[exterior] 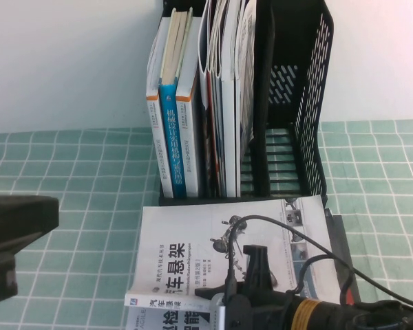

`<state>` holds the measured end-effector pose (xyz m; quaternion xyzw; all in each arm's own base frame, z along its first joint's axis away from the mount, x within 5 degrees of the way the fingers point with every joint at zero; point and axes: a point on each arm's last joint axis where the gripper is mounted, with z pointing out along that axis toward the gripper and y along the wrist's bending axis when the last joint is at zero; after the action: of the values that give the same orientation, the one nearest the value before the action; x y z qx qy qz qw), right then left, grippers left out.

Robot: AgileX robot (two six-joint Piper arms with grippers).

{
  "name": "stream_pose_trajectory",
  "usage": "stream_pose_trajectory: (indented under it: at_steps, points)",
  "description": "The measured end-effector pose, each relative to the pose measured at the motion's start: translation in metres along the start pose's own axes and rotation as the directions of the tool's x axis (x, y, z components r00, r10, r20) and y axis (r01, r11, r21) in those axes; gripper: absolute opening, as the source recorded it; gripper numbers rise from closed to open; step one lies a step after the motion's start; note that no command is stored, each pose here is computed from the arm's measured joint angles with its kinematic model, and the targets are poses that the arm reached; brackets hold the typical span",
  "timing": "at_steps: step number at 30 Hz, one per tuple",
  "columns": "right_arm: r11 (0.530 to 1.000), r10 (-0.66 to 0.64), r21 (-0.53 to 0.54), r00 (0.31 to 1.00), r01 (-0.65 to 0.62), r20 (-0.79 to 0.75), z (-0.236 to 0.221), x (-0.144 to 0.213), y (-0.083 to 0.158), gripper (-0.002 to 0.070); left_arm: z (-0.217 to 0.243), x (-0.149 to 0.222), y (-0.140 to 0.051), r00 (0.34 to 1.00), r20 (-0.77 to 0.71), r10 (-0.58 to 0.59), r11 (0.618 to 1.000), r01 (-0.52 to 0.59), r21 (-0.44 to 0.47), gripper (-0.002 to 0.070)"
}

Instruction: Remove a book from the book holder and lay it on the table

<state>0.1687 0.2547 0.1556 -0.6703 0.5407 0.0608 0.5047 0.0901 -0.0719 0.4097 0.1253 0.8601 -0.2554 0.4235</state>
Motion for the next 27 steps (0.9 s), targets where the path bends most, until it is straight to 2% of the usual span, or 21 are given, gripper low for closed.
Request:
stream_pose_trajectory:
  at_steps: [2,4,9,12,17,22,25,27]
  points:
    - [1.000,0.004,-0.005,1.000,-0.004,-0.008,0.002,0.002,0.002,0.0139,0.000,0.000,0.000,1.000,0.004,0.000,1.000,0.000,0.001,-0.0003]
    - [1.000,0.013,-0.006,1.000,-0.014,-0.015,0.002,0.003,0.002,0.0181,0.000,0.000,0.000,1.000,0.004,0.000,1.000,0.000,0.001,-0.0003]
    - [0.989,0.144,-0.020,0.988,-0.146,-0.058,-0.001,0.005,0.003,0.0456,0.000,-0.002,-0.001,1.000,0.027,0.002,1.000,-0.002,0.007,-0.0003]
    - [0.973,0.223,-0.042,0.973,-0.225,-0.051,-0.012,-0.004,0.001,0.0538,0.000,-0.004,0.000,0.999,0.047,0.009,1.000,-0.010,0.004,-0.0003]
    - [0.953,0.298,-0.078,0.952,-0.293,0.065,-0.046,-0.037,-0.010,0.0563,-0.001,-0.010,0.000,0.993,0.112,0.026,1.000,-0.026,0.001,-0.0003]
    - [0.955,0.296,-0.089,0.933,-0.283,0.206,-0.082,-0.062,-0.022,0.0547,-0.002,-0.017,-0.001,0.982,0.184,0.047,0.999,-0.048,0.001,-0.0003]
    - [0.973,0.231,-0.036,0.941,-0.229,0.249,-0.105,-0.072,-0.034,0.0485,-0.002,-0.019,0.000,0.976,0.206,0.067,0.998,-0.066,-0.013,-0.0003]
    - [0.983,0.165,0.042,0.957,-0.180,0.237,-0.126,-0.078,-0.048,0.0386,-0.005,-0.019,0.001,0.971,0.223,0.091,0.996,-0.086,-0.029,-0.0003]
